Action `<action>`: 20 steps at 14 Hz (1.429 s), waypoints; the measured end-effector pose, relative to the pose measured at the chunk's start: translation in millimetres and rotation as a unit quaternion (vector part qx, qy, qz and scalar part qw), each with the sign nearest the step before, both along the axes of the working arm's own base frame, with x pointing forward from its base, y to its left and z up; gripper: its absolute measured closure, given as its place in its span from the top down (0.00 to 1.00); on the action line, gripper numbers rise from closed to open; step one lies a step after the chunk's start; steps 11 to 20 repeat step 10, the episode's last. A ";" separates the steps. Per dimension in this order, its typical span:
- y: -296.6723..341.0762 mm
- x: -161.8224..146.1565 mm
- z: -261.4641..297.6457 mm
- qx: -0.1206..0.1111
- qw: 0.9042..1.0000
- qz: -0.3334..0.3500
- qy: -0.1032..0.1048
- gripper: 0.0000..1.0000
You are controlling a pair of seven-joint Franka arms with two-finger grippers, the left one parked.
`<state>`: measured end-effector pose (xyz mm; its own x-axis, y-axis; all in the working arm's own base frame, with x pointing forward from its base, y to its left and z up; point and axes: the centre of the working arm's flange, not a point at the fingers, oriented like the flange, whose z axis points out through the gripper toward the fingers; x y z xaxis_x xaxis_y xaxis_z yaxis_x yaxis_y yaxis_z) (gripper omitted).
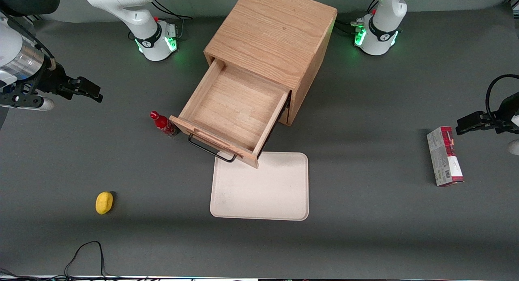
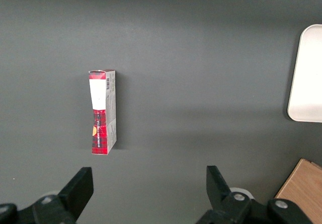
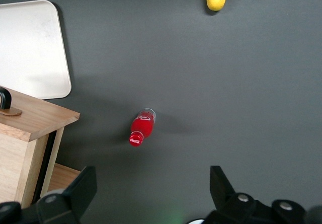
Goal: Open upper drawer
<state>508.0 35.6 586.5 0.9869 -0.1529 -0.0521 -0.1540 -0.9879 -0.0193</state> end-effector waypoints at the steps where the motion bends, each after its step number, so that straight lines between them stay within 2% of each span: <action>1: -0.1 0.8 -0.5 0.000 1.000 0.000 -0.003 1.00; 9: 0.0 4.4 -5.6 0.000 1.000 0.002 -0.014 1.00; 20: 0.0 4.8 -6.0 0.000 1.000 0.002 -0.014 1.00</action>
